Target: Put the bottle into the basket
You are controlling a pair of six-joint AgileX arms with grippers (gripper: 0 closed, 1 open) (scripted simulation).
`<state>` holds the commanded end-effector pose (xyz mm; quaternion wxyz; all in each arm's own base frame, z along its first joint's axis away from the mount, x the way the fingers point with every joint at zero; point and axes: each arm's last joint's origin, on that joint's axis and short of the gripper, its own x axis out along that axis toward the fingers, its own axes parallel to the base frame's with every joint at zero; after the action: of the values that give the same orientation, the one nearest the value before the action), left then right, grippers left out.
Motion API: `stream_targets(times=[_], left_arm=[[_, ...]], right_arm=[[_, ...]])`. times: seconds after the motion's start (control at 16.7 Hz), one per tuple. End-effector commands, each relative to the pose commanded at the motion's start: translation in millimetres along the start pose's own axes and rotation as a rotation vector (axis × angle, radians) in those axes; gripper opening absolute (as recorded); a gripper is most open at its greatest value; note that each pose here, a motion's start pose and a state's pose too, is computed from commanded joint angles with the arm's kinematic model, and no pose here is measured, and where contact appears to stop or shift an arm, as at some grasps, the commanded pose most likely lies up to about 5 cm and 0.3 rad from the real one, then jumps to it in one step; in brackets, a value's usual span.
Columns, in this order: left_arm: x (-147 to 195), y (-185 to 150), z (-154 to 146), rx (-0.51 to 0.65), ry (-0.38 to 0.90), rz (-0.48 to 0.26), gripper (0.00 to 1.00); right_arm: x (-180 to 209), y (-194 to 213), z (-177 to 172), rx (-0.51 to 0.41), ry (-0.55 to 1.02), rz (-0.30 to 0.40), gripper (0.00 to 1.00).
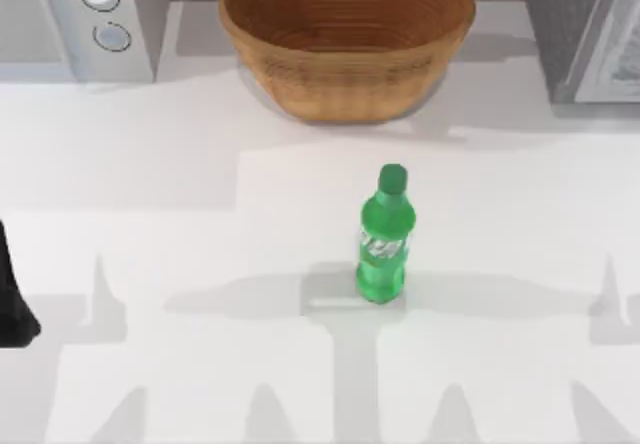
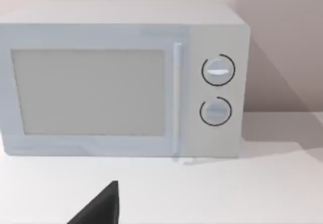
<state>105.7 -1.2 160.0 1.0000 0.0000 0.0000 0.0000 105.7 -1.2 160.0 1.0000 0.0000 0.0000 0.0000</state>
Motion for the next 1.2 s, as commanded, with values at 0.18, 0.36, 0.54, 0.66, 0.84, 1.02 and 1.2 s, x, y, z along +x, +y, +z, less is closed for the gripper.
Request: stream_targets(times=[0.18, 0.36, 0.54, 0.66, 0.84, 1.02, 1.2], left_arm=[[0.4, -0.6, 1.1, -0.001, -0.003, -0.006, 1.0], [5.2, -5.8, 9.8, -0.007, -0.022, -0.055, 1.0], [17.2, -16.6, 21.8, -0.015, -0.039, -0.138, 1.0], [30.1, -27.9, 27.7, -0.02, -0.035, -0.209, 1.0], [54.4, -52.9, 28.2, -0.022, -0.013, -0.329, 1.0], [78.1, -86.4, 14.3, -0.014, 0.024, -0.453, 1.0], [92.9, -122.4, -12.9, 0.002, 0.065, -0.566, 1.0]], right_arm=[[0.0, 0.0, 0.0, 0.0, 0.0, 0.0, 1.0], [0.0, 0.0, 0.0, 0.0, 0.0, 0.0, 1.0], [0.0, 0.0, 0.0, 0.0, 0.0, 0.0, 1.0], [0.0, 0.0, 0.0, 0.0, 0.0, 0.0, 1.0], [0.0, 0.0, 0.0, 0.0, 0.0, 0.0, 1.0], [0.0, 0.0, 0.0, 0.0, 0.0, 0.0, 1.0], [0.0, 0.0, 0.0, 0.0, 0.0, 0.0, 1.0]])
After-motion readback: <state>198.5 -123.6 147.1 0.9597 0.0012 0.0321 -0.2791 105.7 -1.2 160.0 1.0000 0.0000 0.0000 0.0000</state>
